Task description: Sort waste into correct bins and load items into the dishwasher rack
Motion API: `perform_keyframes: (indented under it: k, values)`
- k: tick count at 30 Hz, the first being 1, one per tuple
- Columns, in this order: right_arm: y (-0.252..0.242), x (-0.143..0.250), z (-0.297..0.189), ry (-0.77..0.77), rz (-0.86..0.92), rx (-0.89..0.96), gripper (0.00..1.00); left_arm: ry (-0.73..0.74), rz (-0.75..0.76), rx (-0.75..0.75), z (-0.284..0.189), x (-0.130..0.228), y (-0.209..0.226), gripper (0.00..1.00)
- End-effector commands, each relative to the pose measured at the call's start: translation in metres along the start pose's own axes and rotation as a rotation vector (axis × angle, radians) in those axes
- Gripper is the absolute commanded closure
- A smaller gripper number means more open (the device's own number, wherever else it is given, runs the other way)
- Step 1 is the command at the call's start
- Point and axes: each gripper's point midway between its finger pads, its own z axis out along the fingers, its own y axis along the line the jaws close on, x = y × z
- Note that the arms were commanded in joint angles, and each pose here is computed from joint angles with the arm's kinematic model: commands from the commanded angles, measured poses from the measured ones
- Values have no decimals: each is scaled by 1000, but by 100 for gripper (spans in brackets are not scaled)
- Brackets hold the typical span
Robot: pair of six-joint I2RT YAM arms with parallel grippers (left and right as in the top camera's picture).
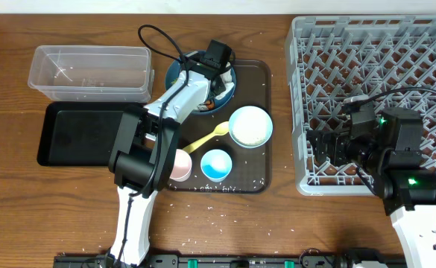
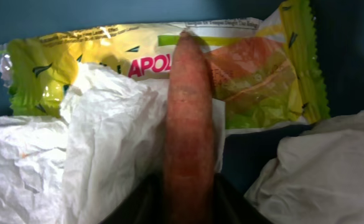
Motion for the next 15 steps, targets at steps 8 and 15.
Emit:
perform_keyframes:
  k: [8, 15]
  values:
    - [-5, -5, -2, -9, 3, 30, 7, -46, -21, 55, -34, -24, -6, 81]
    - [-5, -5, -2, -9, 3, 30, 6, -91, -41, 103, -81, -43, -6, 81]
